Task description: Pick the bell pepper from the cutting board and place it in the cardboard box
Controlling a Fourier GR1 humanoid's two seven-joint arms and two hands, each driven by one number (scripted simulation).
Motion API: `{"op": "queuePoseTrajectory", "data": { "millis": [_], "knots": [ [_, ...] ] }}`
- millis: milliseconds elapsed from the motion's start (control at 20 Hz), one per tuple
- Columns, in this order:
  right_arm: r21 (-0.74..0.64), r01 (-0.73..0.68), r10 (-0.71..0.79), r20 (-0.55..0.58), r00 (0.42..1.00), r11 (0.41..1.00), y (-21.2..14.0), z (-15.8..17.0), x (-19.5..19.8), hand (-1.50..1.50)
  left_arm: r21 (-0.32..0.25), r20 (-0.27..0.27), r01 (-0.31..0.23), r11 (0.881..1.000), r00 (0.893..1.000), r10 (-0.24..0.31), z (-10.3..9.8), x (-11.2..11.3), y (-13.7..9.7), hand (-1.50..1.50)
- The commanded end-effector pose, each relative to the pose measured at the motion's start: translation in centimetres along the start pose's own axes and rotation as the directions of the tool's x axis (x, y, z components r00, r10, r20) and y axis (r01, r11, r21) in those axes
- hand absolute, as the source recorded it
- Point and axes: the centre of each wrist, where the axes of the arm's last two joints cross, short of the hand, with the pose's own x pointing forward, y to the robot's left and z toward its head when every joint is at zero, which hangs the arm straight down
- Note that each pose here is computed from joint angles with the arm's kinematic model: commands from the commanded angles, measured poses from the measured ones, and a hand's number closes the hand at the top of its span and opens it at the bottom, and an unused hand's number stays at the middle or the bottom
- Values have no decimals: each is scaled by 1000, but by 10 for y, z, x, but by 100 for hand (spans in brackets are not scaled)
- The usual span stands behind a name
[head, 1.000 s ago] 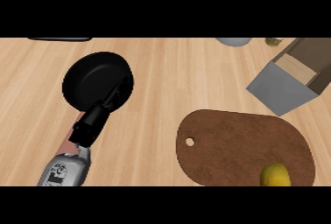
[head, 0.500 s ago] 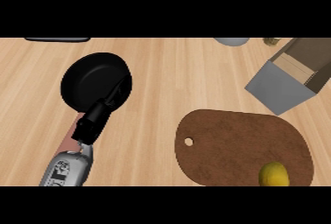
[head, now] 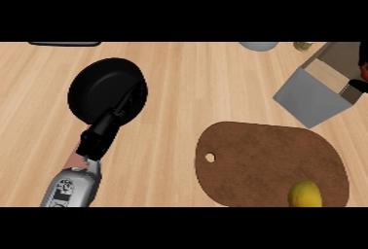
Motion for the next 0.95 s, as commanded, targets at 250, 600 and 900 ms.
{"op": "queuePoseTrajectory", "data": {
  "millis": [250, 600, 900],
  "knots": [
    [99, 177, -169, -88, 982, 979, 30, 1, -20, -150, -12, -2, 6, 1000, 1000, -6, 1, -14, 3, 0],
    [-156, 513, -518, 9, 855, 844, 29, -2, -22, -150, -11, 29, 4, 1000, 1000, -4, -2, 2, 3, 0],
    [-283, 679, -695, 57, 717, 677, -3, 31, -31, -150, -16, 23, 8, 1000, 1000, -8, -3, 6, -2, 0]
  ]
}}
